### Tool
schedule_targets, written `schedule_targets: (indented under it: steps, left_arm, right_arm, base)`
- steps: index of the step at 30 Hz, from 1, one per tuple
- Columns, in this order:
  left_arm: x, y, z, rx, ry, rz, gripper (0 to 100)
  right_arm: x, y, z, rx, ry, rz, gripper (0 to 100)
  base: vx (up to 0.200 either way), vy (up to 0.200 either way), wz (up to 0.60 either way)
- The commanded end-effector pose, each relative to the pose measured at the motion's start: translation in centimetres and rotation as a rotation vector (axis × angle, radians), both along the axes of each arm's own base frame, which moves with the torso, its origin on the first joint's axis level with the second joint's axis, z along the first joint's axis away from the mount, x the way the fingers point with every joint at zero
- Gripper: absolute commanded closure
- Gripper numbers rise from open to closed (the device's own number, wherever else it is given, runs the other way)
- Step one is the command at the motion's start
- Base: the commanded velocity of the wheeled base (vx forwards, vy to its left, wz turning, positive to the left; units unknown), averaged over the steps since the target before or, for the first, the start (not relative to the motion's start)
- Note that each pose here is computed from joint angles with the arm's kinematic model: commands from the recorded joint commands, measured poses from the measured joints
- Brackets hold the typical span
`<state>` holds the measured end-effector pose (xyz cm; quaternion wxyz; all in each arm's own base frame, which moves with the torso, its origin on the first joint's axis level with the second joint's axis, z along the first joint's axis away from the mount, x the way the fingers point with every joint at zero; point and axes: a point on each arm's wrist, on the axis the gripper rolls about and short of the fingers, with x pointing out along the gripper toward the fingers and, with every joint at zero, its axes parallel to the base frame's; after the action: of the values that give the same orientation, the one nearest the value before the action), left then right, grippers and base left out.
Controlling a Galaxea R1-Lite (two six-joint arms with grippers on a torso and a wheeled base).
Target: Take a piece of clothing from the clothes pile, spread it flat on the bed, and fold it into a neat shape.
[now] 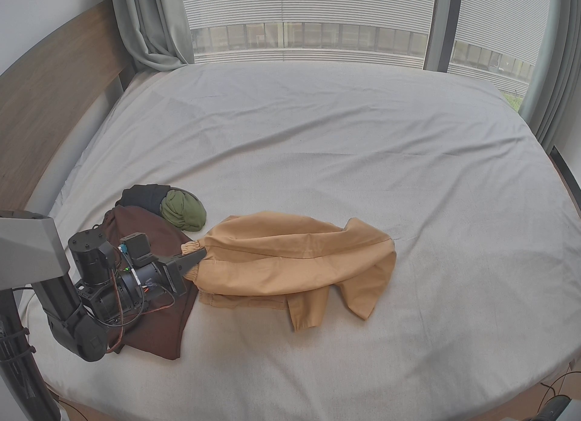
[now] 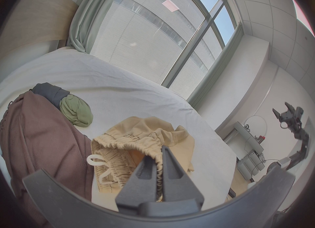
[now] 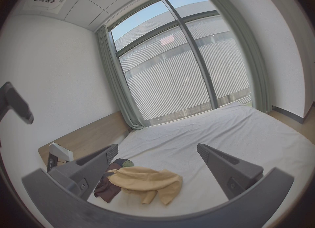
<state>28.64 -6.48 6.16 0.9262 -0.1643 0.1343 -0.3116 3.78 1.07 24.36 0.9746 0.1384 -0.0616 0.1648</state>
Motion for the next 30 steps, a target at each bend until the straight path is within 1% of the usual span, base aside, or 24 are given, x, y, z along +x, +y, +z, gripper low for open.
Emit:
schedule_targets:
  steps: [1,5,10,12,15,17,21,26,29,30]
  left_arm:
    - [0.5,-0.1,0.6,-0.008,-0.031,-0.001,100]
    - [0.6,0.0,0.4,-0.007,-0.026,-0.001,100]
    - [0.7,-0.1,0.3,-0.007,-0.022,-0.001,100]
    - [0.6,0.0,0.3,-0.007,-0.023,0.002,100]
    - [0.6,0.0,0.3,-0.007,-0.022,0.000,100]
    - [0.5,0.0,0.2,-0.005,-0.016,0.000,100]
    - [0.6,-0.1,0.0,-0.005,-0.013,-0.001,100]
    - [0.7,0.0,-0.1,-0.005,-0.010,0.000,100]
    - [0.7,0.0,-0.1,-0.005,-0.010,0.000,100]
    - [0.7,0.0,-0.1,-0.003,-0.009,0.000,100]
  right_arm:
    - [9.4,3.3,3.3,-0.018,0.078,0.099,0]
    - [10.9,3.6,2.1,-0.022,0.148,0.097,0]
    - [13.2,2.8,0.0,-0.028,0.252,0.080,0]
    - [13.5,2.9,-0.2,-0.027,0.262,0.090,0]
    - [14.9,3.1,-1.1,-0.026,0.309,0.096,0]
    - [15.4,3.2,-1.4,-0.026,0.317,0.095,0]
    - [17.9,3.8,-4.0,-0.010,0.370,0.104,0]
    - [20.4,4.4,-7.5,-0.003,0.422,0.147,0]
    - [20.9,4.6,-8.3,0.010,0.439,0.163,0]
    - [21.4,4.6,-8.9,0.033,0.455,0.174,0]
  base:
    - [0.000,0.000,0.00]
    - [0.000,0.000,0.00]
    - [0.000,0.000,0.00]
    - [0.000,0.000,0.00]
    - [0.000,0.000,0.00]
    - [0.000,0.000,0.00]
    - [0.000,0.000,0.00]
    - [0.000,0.000,0.00]
    - [0.000,0.000,0.00]
    - [0.000,0.000,0.00]
